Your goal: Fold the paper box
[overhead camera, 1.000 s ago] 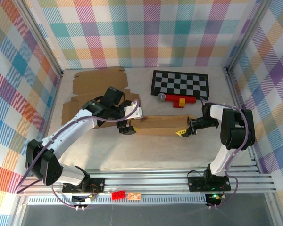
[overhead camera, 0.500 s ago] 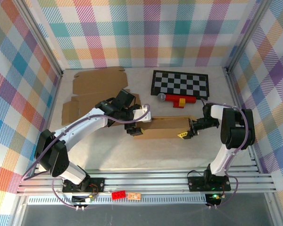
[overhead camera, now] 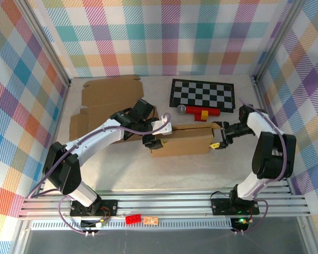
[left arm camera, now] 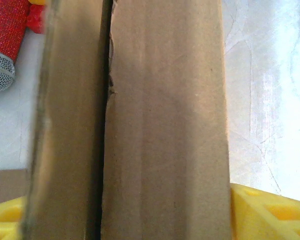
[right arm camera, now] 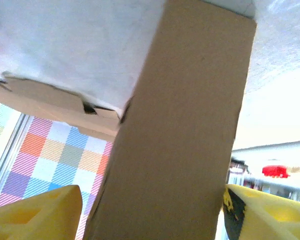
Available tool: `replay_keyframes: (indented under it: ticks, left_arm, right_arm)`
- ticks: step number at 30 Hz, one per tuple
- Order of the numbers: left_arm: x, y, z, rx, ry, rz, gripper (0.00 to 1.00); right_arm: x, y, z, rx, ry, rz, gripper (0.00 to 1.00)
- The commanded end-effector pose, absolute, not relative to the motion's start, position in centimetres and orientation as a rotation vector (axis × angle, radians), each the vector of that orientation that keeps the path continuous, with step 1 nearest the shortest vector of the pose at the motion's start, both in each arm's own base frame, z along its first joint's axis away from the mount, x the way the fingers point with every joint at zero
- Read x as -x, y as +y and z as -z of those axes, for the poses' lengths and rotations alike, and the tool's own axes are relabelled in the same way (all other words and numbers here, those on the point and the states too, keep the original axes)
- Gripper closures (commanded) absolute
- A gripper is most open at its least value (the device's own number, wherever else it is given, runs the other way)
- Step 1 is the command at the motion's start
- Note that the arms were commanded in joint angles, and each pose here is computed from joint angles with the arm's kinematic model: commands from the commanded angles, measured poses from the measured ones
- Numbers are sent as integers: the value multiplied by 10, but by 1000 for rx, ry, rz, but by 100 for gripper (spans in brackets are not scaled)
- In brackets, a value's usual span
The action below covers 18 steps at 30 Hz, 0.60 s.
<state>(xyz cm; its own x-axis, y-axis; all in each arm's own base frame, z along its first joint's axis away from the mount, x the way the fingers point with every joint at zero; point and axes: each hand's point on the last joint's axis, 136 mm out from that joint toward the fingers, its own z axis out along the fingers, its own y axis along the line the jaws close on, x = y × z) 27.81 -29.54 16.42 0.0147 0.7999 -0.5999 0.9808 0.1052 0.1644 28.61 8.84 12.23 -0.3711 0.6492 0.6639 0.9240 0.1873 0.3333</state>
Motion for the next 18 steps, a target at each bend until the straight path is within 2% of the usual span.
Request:
replay_keyframes:
  ticks: [1, 3, 6, 9, 11, 18]
  left_arm:
    - [-273, -302, -174, -1725, 1813, 456, 27]
    - [-272, -303, -175, -1720, 1810, 459, 27]
    - [-271, -302, -174, -1717, 1809, 464, 27]
    - [-270, -303, -175, -1710, 1814, 469, 30]
    - [-271, -303, -175, -1706, 1812, 470, 31]
    - [-271, -304, -174, -1709, 1815, 475, 37]
  right_arm:
    - [-279, 48, -158, 1534, -2453, 821, 26]
    - [-277, 25, -181, 1547, -2673, 710, 27]
    - [-274, -2, -212, 1506, -3014, 576, 35]
    - [-279, 3, -227, 1169, -3337, 442, 47]
    - [-279, 11, -231, 884, -3523, 308, 52]
    - [-281, 39, -239, 50, -3771, 219, 52]
